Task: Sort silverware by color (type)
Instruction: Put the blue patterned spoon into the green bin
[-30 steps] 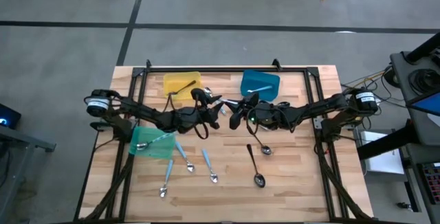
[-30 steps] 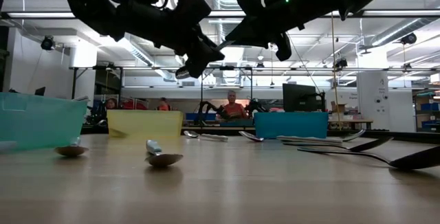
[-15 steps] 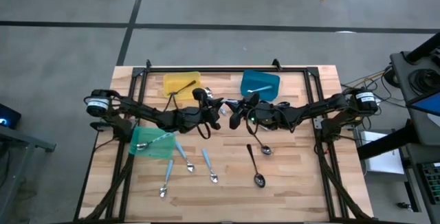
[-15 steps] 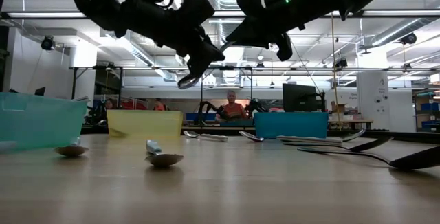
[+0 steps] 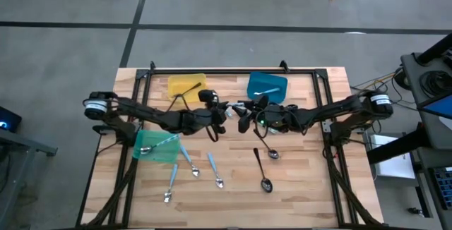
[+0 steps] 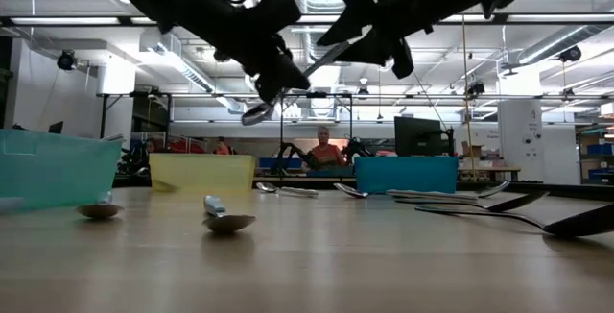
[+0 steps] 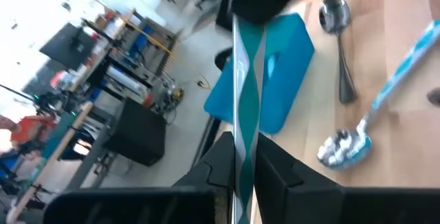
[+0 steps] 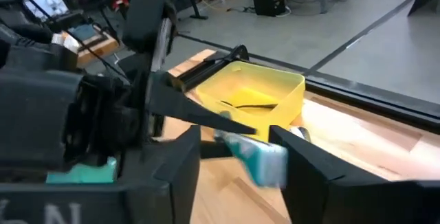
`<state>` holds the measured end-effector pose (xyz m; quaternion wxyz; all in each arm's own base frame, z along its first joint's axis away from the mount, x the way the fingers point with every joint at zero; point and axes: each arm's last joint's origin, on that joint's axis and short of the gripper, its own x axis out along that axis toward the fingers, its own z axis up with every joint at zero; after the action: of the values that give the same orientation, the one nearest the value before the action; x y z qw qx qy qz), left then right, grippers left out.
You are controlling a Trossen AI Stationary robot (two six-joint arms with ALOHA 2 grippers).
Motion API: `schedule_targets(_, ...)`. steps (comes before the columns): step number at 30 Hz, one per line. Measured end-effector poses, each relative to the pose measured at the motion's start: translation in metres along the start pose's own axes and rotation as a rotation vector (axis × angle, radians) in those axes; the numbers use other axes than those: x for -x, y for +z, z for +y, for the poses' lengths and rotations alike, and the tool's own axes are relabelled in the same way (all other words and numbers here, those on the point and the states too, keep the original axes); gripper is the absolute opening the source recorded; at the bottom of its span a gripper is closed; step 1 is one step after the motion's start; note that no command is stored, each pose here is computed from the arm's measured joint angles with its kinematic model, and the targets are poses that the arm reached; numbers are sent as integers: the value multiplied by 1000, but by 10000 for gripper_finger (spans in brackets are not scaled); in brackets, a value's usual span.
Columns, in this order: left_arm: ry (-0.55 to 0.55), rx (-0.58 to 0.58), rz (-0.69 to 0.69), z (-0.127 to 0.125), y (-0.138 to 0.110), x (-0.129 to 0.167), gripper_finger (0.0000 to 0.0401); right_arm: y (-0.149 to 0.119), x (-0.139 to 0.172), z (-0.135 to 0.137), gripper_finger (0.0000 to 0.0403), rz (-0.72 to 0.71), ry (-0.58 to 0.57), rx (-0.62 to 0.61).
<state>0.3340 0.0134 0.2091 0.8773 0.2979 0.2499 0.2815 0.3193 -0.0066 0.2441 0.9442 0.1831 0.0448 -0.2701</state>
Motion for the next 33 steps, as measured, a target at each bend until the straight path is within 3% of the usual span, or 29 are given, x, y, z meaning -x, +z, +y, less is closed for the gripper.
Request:
schedule_targets(4, -54, 9, 73, 10, 0, 19, 15, 12, 11, -2, 188, 12, 0, 7)
schedule_targets(7, -156, -3, 154, 19, 1, 41, 15, 20, 22, -5, 193, 34, -13, 34)
schedule_targets(13, -631, 13, 385, 45, 2, 95, 15, 33, 38, -10, 194, 43, -28, 87)
schedule_targets(15, -738, 40, 461, 55, -3, 113, 15, 35, 41, -11, 194, 42, -28, 101)
schedule_targets(20, -768, 129, 561, 68, -25, 136, 15, 34, 40, -11, 194, 43, -28, 128)
schedule_targets(28, -742, 294, 700, 59, -68, 149, 15, 27, 35, -11, 194, 65, -37, 151)
schedule_targets(33, -730, 336, 699, 52, -86, 151, 15, 28, 34, -12, 194, 64, -42, 172)
